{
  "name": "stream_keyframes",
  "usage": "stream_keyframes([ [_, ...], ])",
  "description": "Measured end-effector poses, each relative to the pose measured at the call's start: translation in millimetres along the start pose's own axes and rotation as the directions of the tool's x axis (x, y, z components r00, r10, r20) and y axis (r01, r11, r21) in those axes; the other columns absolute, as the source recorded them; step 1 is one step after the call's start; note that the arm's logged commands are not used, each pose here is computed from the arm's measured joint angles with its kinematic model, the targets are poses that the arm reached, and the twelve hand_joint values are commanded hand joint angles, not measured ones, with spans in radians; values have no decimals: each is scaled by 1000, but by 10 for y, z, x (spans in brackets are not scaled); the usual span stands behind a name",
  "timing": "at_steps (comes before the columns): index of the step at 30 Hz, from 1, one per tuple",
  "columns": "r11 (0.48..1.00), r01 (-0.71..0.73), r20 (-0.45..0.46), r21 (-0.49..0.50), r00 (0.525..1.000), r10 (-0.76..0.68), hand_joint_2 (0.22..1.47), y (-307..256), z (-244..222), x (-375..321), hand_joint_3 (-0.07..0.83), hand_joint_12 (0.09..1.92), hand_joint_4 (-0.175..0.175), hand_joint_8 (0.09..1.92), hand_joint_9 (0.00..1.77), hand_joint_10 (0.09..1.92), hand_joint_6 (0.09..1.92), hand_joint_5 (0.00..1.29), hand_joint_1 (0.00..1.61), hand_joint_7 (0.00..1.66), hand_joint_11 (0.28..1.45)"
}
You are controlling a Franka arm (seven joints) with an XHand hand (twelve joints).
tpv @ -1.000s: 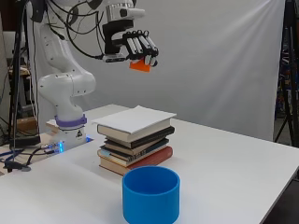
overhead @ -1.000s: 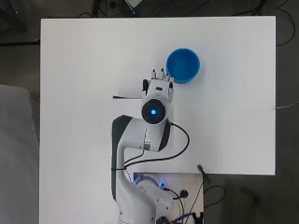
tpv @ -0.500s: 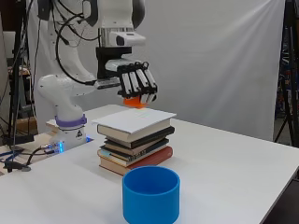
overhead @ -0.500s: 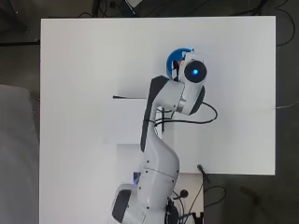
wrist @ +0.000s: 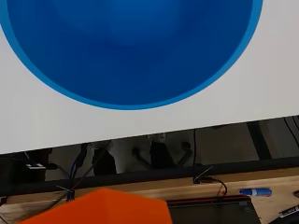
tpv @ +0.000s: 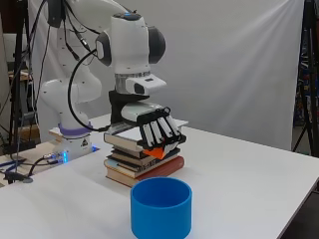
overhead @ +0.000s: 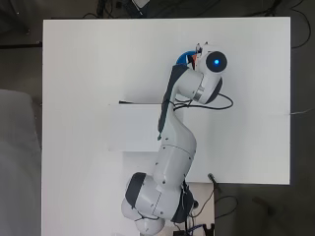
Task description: Teleoperate dual arm-hand system to pick and place objects
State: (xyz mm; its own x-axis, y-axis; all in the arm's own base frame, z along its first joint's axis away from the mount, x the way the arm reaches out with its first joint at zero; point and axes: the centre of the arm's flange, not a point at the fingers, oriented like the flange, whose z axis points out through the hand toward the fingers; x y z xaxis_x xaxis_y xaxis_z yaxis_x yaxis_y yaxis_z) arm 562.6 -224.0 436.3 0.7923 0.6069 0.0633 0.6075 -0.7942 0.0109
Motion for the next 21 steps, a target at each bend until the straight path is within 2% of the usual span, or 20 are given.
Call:
stream_keyframes([
  [4, 999, 21, 42, 45, 999, -23, 1141, 18, 298, 33, -1, 1807, 175, 1920, 1586, 1920, 1071, 927, 997, 1306, 1220],
  [5, 998, 19, 54, 59, 998, -23, 1095, 25, 392, 48, -7, 1827, 115, 1920, 1572, 1920, 758, 769, 833, 1247, 1218],
  [6, 997, 17, 63, 72, 998, -22, 977, 32, 475, 56, -19, 1354, 98, 1321, 1221, 1400, 435, 480, 506, 962, 960],
  [7, 996, 17, 68, 87, 997, -23, 853, 42, 535, 59, -29, 838, 101, 746, 747, 862, 227, 260, 271, 570, 706],
  [8, 995, 23, 70, 102, 997, -30, 788, 42, 553, 74, -23, 468, 100, 385, 429, 492, 111, 131, 136, 302, 555],
  [9, 992, 31, 77, 119, 996, -41, 760, 38, 542, 105, -15, 247, 93, 188, 273, 274, 87, 63, 65, 150, 497],
  [10, 990, 37, 93, 136, 994, -50, 750, 50, 509, 135, -7, 130, 83, 89, 211, 162, 87, 29, 30, 71, 481],
  [12, 987, 29, 138, 160, 989, -52, 753, 112, 398, 196, 3, 87, 68, 87, 184, 87, 87, 5, 5, 14, 479],
  [14, 986, 17, 164, 166, 985, -45, 761, 195, 238, 286, 7, 87, 62, 87, 185, 87, 87, 0, 0, 3, 483],
  [18, 992, 20, 157, 123, 987, -39, 852, 334, 1, 418, 23, 87, 46, 87, 254, 87, 87, 5, 0, 64, 500],
  [21, 992, 27, 158, 127, 986, -47, 914, 261, 35, 398, 16, 87, 40, 87, 307, 87, 87, 34, 0, 121, 495],
])
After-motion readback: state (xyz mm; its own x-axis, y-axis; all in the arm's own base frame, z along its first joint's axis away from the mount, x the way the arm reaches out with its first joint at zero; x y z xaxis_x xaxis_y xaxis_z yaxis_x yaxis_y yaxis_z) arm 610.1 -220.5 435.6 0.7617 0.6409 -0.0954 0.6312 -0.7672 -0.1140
